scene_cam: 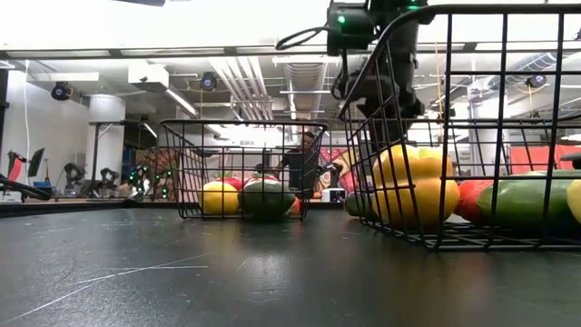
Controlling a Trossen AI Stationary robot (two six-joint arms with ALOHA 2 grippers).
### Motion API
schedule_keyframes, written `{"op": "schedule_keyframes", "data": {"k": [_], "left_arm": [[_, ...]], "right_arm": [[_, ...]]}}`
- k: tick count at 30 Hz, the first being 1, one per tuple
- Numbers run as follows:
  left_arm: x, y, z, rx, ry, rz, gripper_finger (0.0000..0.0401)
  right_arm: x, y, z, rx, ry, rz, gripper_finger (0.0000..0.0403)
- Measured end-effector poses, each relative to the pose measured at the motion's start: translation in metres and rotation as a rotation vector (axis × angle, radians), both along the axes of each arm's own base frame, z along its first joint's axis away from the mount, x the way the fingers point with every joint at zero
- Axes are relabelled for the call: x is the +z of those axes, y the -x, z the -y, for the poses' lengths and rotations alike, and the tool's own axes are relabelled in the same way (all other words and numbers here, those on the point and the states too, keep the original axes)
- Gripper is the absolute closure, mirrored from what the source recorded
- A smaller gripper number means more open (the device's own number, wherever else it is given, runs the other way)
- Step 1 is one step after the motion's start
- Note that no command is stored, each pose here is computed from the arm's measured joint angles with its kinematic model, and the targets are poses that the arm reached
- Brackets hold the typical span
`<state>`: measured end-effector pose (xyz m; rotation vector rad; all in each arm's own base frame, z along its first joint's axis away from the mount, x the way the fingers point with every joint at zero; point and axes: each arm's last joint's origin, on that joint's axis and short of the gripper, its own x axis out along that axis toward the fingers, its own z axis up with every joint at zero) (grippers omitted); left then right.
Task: Sort produce into baskets
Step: Put the green pepper into the bottom black wire basket
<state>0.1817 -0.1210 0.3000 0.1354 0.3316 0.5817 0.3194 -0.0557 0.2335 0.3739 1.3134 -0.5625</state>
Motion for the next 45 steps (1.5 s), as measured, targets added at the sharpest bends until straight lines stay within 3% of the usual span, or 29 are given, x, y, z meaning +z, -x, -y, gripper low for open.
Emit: {"op": "schedule_keyframes", "data": {"k": [12,26,45], "left_arm": [[0.000,0.000,0.000,0.001,0.001,0.003,0.0039],[0.000,0.000,0.000,-0.001,-0.006,-0.001,0.0039],[0.000,0.000,0.000,0.000,-0.007,0.001,0.0039]], "right_arm": [[-0.030,0.005,-0.003,0.068,-0.056,0.046,0.0147],[-0.036,-0.003,-0.003,0.118,-0.079,0.152,0.0140],[-0.027,0.005,-0.004,0.121,-0.077,0.105,0.0149]]}}
